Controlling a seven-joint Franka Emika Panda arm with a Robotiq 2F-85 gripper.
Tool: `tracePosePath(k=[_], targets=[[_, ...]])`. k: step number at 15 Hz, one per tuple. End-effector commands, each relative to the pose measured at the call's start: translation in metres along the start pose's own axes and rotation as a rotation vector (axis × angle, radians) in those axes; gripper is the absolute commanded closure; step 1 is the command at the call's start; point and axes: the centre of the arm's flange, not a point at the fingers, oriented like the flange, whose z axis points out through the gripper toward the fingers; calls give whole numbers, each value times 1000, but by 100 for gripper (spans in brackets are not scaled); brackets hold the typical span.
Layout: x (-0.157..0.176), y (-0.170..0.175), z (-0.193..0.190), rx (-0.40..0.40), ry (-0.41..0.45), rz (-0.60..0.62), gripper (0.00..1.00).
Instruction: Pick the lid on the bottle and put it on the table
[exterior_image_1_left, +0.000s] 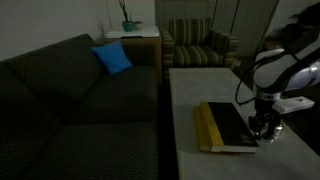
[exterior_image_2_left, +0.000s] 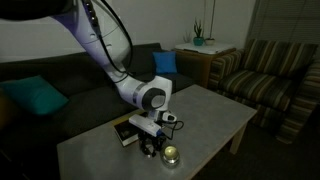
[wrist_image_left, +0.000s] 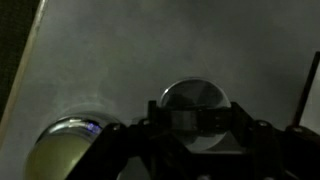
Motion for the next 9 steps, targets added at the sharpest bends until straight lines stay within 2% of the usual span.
tracePosePath(k=[1,4,9], targets=[[-25,-2,17,28,12,17,56],[-32,9,33,48,35,47,56],[-18,21,50,163,51,109,56]])
